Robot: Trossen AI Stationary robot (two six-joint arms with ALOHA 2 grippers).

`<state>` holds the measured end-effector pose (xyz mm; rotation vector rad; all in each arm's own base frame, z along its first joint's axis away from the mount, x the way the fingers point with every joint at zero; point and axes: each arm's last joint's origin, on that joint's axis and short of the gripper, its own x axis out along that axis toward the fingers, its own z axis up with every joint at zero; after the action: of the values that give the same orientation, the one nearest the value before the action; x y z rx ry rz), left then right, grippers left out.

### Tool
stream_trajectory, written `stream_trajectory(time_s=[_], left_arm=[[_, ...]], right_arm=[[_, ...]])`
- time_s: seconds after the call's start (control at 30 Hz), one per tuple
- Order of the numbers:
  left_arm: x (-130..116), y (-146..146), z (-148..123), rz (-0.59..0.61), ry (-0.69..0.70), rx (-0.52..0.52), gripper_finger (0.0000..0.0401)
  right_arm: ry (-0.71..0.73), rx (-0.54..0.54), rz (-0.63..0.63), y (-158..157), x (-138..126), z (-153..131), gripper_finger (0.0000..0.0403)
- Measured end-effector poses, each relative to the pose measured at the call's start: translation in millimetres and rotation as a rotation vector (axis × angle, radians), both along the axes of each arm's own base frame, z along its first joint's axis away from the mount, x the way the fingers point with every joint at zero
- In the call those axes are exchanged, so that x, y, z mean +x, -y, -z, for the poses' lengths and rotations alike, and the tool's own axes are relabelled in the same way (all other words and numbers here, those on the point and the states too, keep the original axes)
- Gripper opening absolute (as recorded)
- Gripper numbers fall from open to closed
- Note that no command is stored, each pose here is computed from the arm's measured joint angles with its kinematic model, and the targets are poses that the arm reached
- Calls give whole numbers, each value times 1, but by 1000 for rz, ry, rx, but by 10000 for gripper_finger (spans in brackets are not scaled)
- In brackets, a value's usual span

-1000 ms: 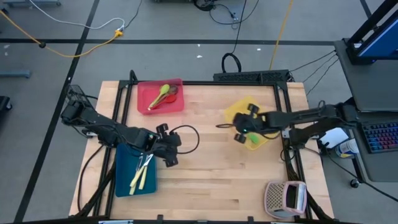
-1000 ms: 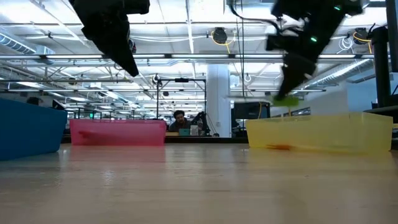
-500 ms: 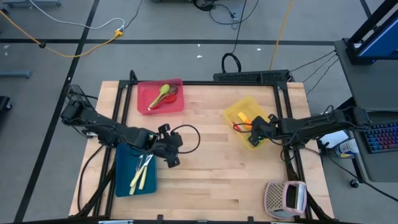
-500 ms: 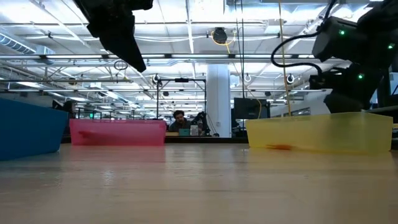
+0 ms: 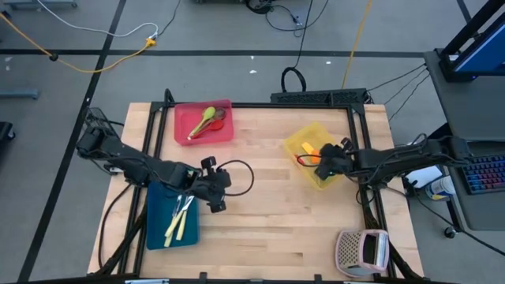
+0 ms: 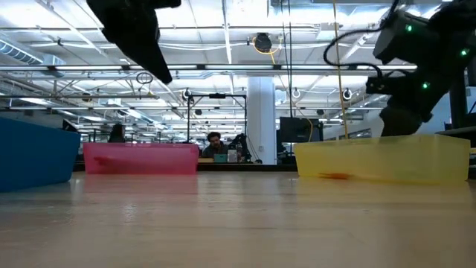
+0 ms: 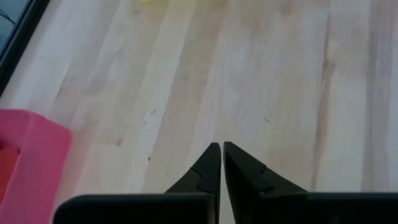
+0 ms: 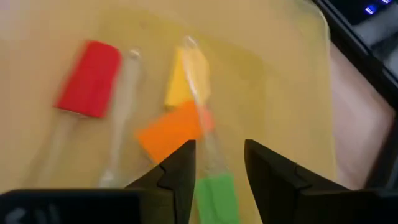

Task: Pick & Place Kitchen Items
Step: Return to Home Position

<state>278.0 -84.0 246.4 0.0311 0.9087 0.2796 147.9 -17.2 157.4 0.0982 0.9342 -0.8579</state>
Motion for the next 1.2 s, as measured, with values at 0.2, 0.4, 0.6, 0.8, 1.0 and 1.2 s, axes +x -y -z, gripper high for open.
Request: stream_trajectory(time_s=[0.2,0.4,0.6,0.8,1.0,1.2], left_arm=[[-19,7,-27,50,88,-60,26],[-68,2,-73,75,242,-32,26],[-124,-17,-103,76,341,5,26],[-170,-38,-97,66,444,-3,26],[-191,-48,-55,133,509,1,26],[-191,-45,-26,316,622,53,26]], right_arm=[[81,33,-98,-2,7,-25,121],[355,2,-205,-9,22,-63,109],[700,-4,-567,-37,37,-104,91],[711,-96,-773,-56,25,-115,70],[652,-124,-874,-64,14,-110,54],[664,-79,-917,-65,9,-103,44]])
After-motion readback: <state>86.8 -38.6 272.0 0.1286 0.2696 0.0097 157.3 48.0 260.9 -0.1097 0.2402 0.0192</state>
